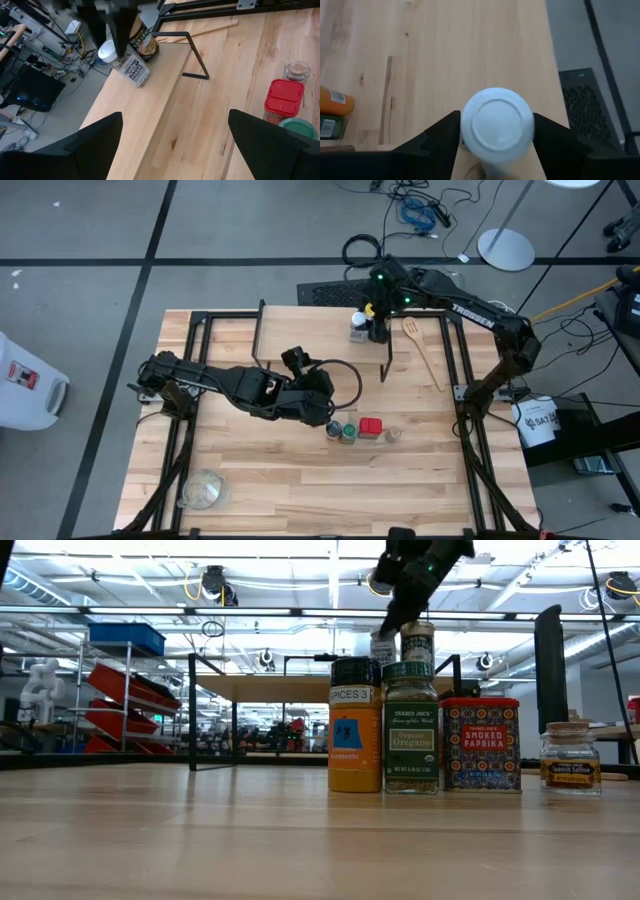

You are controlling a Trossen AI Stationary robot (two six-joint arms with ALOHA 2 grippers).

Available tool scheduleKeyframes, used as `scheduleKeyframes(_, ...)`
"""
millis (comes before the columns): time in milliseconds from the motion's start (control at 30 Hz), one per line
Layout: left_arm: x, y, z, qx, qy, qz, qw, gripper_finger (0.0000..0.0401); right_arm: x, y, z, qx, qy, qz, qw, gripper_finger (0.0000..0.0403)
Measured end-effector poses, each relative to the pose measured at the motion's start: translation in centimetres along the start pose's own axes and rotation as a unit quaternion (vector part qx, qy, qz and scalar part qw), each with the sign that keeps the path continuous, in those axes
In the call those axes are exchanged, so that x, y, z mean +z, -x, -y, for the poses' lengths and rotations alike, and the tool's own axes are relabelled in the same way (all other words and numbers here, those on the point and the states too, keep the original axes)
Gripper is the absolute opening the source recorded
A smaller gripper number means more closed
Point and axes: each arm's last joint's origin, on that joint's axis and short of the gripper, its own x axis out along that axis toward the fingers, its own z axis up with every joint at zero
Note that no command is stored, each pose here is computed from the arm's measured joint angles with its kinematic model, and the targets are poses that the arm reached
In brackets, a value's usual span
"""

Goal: Shelf spices
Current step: Put the white seasoning bottle on the shelf, then put the black seasoning bottle on the shelf

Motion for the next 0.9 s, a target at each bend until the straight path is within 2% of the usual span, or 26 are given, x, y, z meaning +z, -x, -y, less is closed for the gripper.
scheduleKeyframes(233, 0.1, 0.0, 0.0, -0.001, 0.005, 0.005, 1.000, 0.0373, -0.1, 3.9, -1.3, -0.014, -0.007, 0.032, 0.999, 0.0224)
scheduleKeyframes(400, 0.2, 0.0, 0.0, -0.002, 0.009, 0.010, 1.000, 0.0373, 0.1, 7.1, -3.6, -0.015, -0.019, 0.071, 0.997, 0.0224)
scheduleKeyframes(567, 0.4, 0.0, 0.1, -0.004, 0.014, 0.014, 1.000, 0.0373, 0.3, 10.9, -7.8, 0.019, -0.017, 0.129, 0.991, 0.0224)
scheduleKeyframes(700, 0.5, 0.0, 0.3, -0.037, 0.020, 0.015, 0.999, 0.0373, 0.2, 13.1, -11.8, 0.046, -0.017, 0.156, 0.987, 0.0224)
scheduleKeyframes(800, 0.6, 0.2, 0.7, -0.069, 0.025, 0.016, 0.997, 0.0373, -0.7, 13.1, -14.8, 0.051, -0.021, 0.141, 0.988, 0.0224)
scheduleKeyframes(900, 0.5, 0.9, 1.4, -0.090, 0.027, 0.019, 0.995, 0.0373, -2.4, 11.7, -17.9, 0.073, -0.023, 0.106, 0.991, 0.0224)
